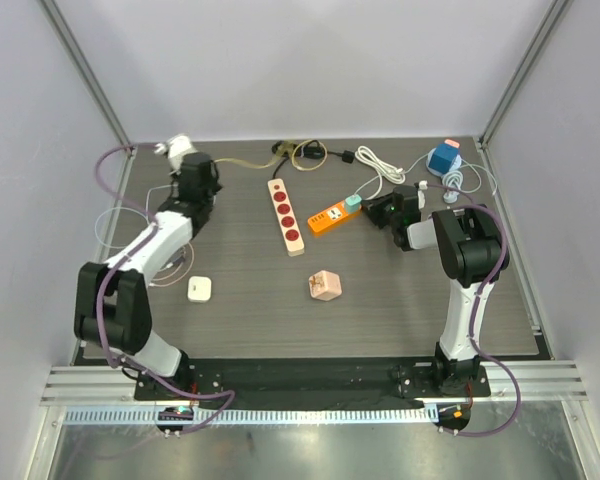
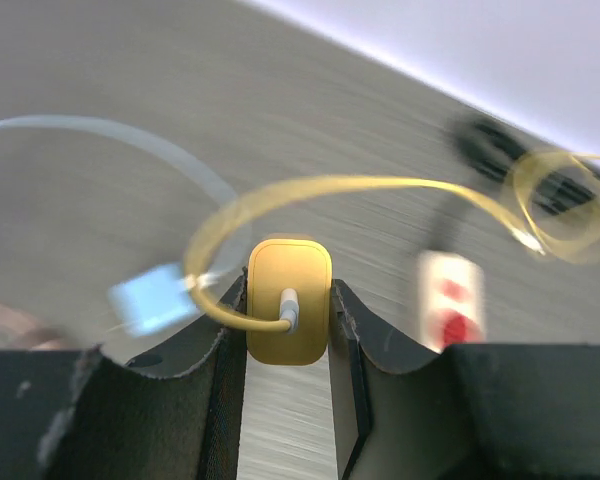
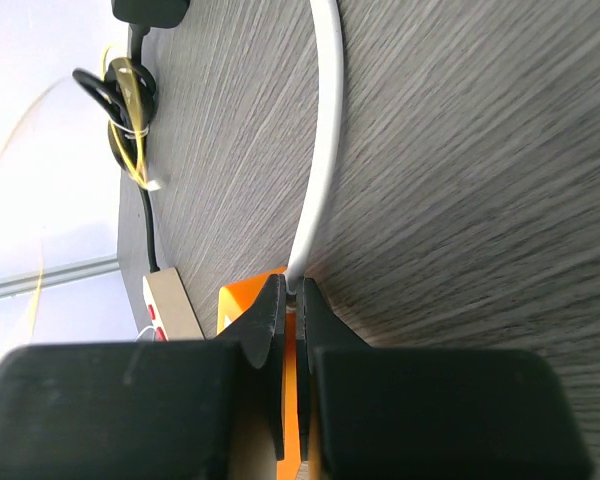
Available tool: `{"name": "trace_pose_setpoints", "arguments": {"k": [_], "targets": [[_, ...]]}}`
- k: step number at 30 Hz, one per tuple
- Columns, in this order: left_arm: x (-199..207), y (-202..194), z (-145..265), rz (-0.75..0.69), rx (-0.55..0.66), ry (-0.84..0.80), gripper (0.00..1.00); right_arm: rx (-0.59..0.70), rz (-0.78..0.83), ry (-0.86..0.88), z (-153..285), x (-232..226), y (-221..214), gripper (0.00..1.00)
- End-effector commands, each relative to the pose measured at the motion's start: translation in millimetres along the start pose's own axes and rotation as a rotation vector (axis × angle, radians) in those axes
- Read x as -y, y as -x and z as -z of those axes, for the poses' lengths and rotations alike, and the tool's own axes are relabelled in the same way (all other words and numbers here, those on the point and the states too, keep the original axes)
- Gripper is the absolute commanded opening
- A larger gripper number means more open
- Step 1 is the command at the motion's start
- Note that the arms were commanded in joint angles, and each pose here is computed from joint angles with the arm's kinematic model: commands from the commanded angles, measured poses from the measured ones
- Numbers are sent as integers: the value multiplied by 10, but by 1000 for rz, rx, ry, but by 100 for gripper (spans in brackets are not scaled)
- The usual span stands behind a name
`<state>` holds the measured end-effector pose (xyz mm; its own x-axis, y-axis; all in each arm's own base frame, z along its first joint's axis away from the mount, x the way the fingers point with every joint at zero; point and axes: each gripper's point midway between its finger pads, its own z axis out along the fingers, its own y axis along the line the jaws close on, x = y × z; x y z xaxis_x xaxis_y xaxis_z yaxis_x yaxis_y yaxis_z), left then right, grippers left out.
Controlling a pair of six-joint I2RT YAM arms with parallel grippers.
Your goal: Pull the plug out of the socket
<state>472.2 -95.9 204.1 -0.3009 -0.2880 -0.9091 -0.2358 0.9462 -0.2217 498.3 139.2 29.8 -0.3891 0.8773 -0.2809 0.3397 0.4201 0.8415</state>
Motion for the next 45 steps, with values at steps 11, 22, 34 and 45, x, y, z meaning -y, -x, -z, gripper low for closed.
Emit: {"name": "trace_pose_setpoints", "arguments": {"k": [11, 22, 34, 45], "targets": [[-1370, -310, -187, 381, -8, 379, 0, 16, 21, -24, -45, 67, 24, 1], [-1562, -512, -295, 454, -98, 411, 64, 14, 22, -29, -57, 86, 19, 1], [-430, 82, 64, 187, 91, 114, 77, 9, 27, -24, -60, 77, 12, 1], [1799, -297, 404, -124, 54, -677, 89, 3, 27, -16, -62, 50, -7, 1]]}}
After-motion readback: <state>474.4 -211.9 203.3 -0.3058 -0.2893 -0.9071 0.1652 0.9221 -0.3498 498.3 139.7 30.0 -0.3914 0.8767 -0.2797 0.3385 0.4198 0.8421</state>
